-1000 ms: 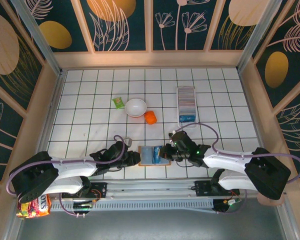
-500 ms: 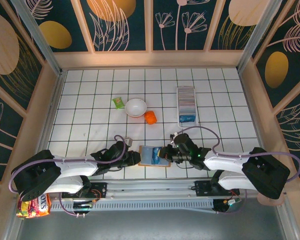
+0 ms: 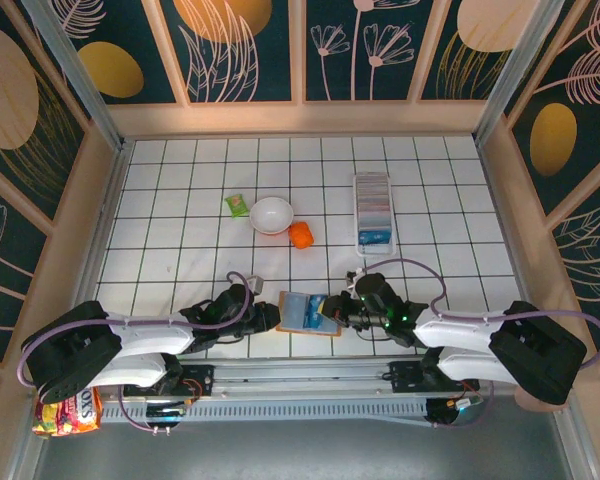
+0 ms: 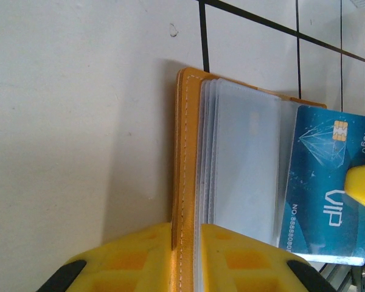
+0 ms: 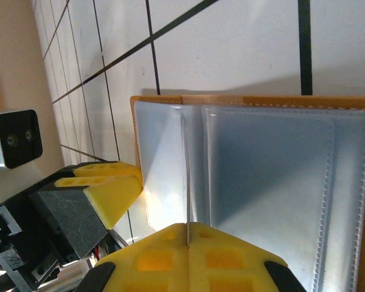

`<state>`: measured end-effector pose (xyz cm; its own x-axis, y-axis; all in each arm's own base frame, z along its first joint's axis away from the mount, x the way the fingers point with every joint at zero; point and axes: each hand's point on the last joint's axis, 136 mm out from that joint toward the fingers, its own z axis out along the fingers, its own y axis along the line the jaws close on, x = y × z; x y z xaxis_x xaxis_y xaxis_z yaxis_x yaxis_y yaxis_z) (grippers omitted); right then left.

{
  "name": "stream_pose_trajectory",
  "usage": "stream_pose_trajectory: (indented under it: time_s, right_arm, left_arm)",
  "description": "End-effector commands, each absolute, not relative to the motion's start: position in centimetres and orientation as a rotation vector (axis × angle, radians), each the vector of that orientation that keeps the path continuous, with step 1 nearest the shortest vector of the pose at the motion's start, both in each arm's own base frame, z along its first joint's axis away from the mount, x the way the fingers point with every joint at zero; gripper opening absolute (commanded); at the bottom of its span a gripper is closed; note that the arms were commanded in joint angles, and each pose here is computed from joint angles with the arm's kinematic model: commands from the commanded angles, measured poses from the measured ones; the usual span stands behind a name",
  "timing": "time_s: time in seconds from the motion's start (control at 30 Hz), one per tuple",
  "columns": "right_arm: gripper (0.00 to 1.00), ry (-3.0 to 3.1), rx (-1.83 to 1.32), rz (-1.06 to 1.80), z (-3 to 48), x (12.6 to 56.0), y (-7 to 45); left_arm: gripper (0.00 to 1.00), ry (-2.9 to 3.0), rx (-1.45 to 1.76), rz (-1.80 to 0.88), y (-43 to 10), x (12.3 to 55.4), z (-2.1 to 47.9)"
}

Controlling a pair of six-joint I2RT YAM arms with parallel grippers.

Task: Put the credit cards into the card holder
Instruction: Insert the credit card into the card slot.

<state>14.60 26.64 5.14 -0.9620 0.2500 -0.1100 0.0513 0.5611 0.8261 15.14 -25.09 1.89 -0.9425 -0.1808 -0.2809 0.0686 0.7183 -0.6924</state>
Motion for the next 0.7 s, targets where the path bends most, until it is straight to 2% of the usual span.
stream_pose_trajectory:
  time_s: [0.0, 0.23, 0.53, 0.67]
  right_arm:
    - [0.0, 2.525, 0.269, 1.376, 5.6, 15.2, 26.8]
    - [0.0, 2.56, 0.238, 1.336, 4.9, 15.2, 27.0]
    - [0.0, 2.456, 0.245, 1.381, 6.4, 15.4, 26.2]
    - [0.0, 2.447, 0.25, 1.3, 6.2, 16.0, 25.4]
  left_arm:
    - [0.2, 2.627, -0.101, -1.056, -24.8, 14.4, 1.1]
    - [0.2, 2.633, -0.093, -1.046, -24.9, 14.4, 1.1]
    - [0.19, 2.645, -0.089, -1.026, -24.8, 14.4, 0.8]
    - [0.18, 2.654, -0.088, -1.022, -24.8, 14.3, 0.6]
